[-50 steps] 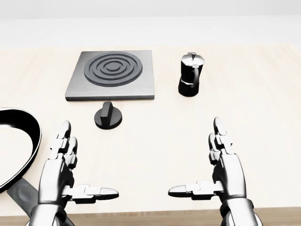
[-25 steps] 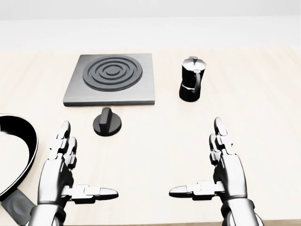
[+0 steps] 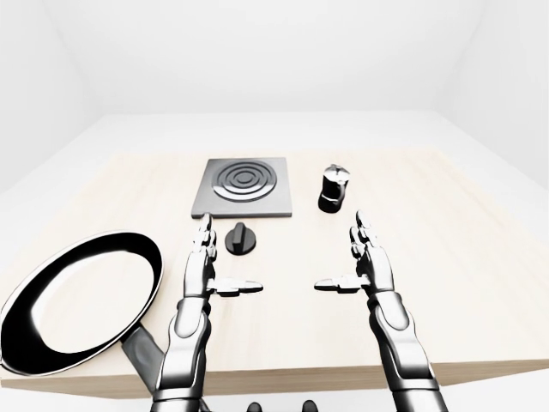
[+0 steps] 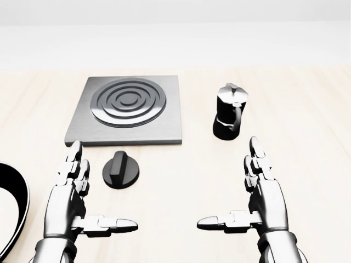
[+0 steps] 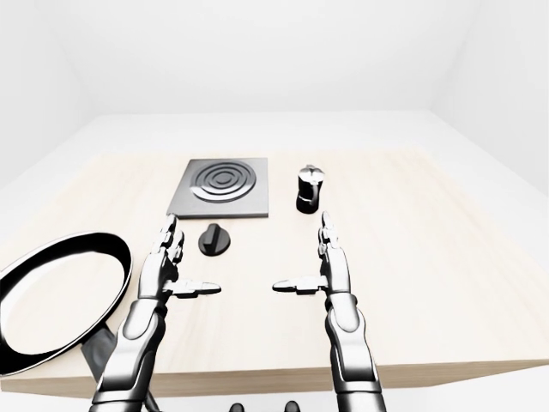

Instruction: Turn on the stove.

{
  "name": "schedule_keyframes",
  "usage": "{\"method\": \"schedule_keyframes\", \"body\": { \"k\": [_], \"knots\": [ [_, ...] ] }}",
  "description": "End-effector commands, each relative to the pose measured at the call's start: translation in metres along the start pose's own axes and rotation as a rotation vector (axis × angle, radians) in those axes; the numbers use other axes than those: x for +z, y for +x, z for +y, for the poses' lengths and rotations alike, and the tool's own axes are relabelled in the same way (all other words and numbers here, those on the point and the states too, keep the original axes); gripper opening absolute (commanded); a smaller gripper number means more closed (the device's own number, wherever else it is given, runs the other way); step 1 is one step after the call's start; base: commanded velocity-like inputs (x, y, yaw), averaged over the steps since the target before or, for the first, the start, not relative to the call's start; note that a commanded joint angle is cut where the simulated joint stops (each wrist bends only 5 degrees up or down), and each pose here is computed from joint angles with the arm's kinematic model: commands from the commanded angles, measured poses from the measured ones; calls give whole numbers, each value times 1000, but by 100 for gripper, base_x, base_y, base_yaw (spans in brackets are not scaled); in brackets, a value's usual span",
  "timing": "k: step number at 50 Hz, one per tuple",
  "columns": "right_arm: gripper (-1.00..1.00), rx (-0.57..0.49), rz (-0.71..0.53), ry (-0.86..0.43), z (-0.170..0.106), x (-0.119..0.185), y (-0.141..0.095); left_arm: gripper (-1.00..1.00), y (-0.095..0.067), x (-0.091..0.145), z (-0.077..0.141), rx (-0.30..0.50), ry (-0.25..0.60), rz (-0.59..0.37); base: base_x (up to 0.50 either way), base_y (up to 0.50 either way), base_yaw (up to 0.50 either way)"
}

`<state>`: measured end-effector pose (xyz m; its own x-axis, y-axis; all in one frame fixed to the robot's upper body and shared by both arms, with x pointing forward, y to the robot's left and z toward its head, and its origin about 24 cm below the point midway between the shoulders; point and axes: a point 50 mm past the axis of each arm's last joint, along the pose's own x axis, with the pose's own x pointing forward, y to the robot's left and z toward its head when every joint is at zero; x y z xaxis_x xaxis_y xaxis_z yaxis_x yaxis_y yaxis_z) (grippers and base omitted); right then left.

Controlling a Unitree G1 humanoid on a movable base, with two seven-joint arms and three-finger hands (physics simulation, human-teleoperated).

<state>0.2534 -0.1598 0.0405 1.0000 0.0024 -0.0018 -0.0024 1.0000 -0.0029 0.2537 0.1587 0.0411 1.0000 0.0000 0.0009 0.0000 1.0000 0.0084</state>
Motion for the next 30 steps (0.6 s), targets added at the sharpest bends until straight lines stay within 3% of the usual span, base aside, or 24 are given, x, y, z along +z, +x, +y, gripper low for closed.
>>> {"method": "schedule_keyframes", "body": {
  "k": [1,12,30],
  "knots": [
    [100,0,0,1,0,0,0,100,0,0,0,0,0,0,29,0,0],
    [100,1,-1,3,0,0,1,100,1,-1,0,0,2,1,25,0,0],
    [100,1,-1,6,0,0,1,100,2,-4,1,4,6,7,2,0,0]
  ]
}}
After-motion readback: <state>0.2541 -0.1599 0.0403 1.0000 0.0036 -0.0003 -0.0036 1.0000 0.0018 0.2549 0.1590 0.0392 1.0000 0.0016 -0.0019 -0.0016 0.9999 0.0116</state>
